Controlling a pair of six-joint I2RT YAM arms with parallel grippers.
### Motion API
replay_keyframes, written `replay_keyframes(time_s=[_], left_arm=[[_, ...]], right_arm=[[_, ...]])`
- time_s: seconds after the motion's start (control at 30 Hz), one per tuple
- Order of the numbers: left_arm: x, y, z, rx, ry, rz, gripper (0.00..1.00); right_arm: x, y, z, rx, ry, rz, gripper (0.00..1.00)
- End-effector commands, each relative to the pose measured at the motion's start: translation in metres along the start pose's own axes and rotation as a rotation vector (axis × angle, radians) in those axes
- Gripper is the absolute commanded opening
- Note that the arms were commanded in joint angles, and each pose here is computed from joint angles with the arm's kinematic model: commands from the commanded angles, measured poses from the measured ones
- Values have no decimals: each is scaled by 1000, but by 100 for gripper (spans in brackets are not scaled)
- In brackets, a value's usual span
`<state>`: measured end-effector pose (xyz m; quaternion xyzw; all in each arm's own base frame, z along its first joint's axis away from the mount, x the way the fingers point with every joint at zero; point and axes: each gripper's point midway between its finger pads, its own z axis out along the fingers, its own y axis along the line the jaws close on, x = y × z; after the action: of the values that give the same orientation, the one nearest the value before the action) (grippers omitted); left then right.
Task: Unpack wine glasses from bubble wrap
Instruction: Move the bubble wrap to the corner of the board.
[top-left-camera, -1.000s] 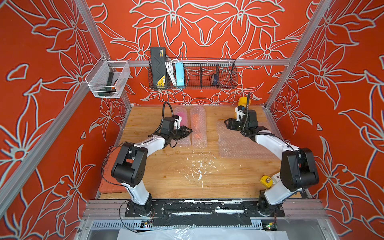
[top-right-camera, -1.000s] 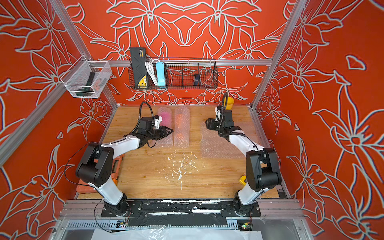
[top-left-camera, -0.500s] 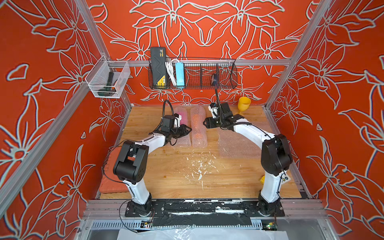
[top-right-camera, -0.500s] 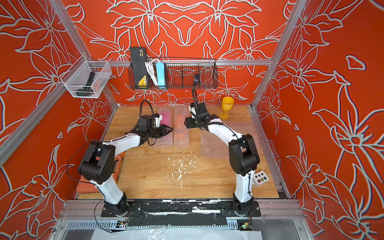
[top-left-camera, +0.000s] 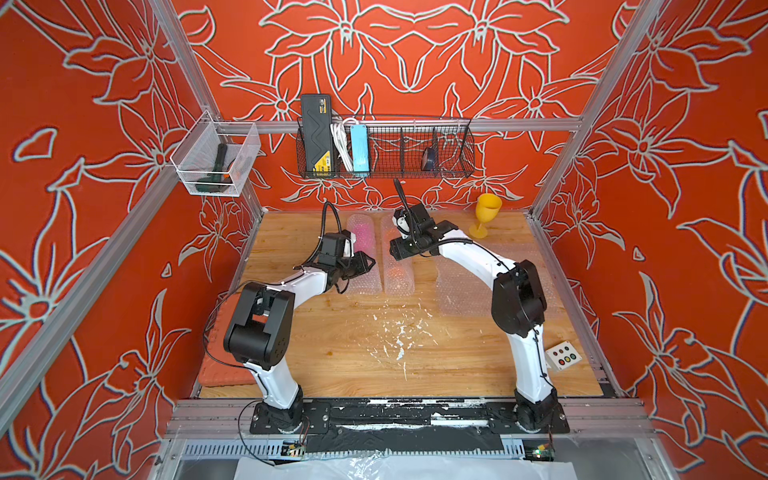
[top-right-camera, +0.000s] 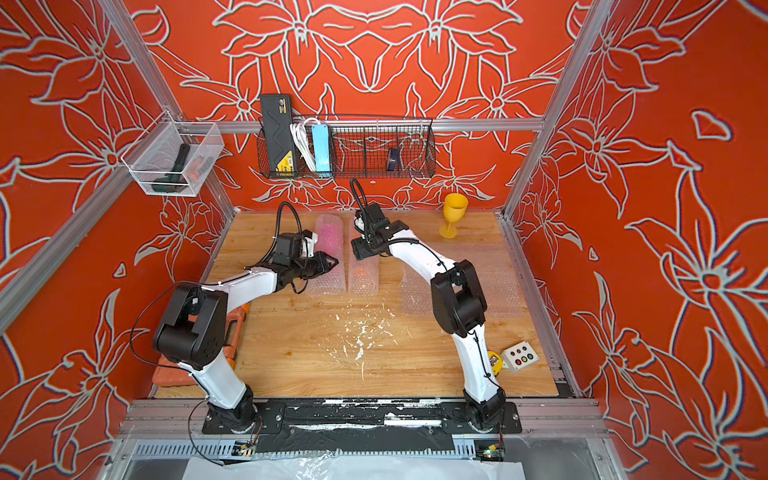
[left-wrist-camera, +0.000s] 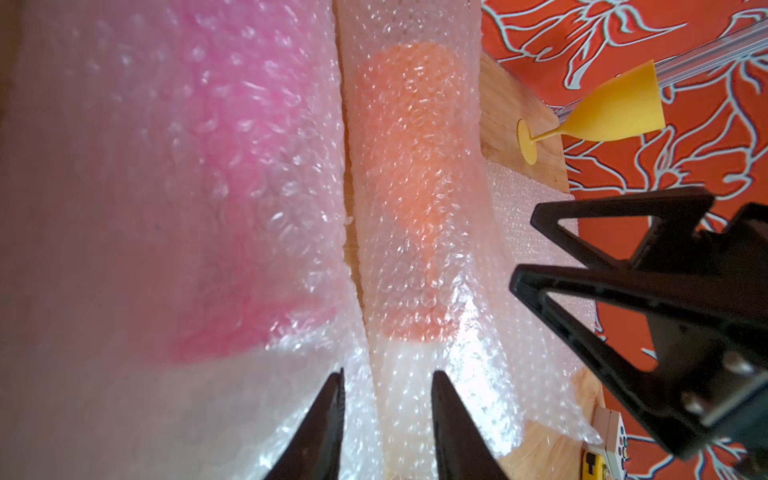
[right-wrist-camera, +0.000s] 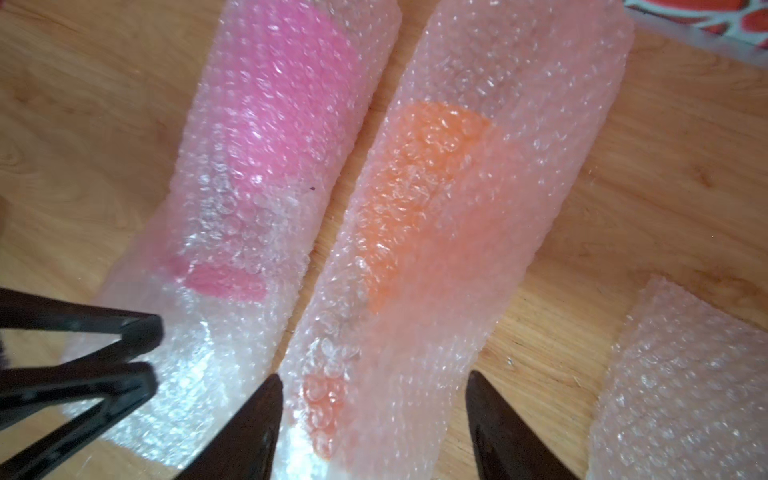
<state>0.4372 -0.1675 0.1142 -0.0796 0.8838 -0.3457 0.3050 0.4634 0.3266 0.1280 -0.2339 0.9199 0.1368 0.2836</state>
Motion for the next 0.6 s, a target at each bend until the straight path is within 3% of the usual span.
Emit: replay_keyframes(time_s=[0.0,0.23,0.4,0.57], left_arm=[[-7,-6,-13,4,-34,25,35],[-10,-17,-19,36,-43,26,35],[-8,-21,-17,57,-39,24,35],[-4,-31,-10,77,-20,31,35]], right_arm=[[7,-14,6,82,50,-33,69],[7,-20,13,118,79,-46,52],[8,-23,11,131,71,-47,31],[5,-25,5,130,52,-36,21]])
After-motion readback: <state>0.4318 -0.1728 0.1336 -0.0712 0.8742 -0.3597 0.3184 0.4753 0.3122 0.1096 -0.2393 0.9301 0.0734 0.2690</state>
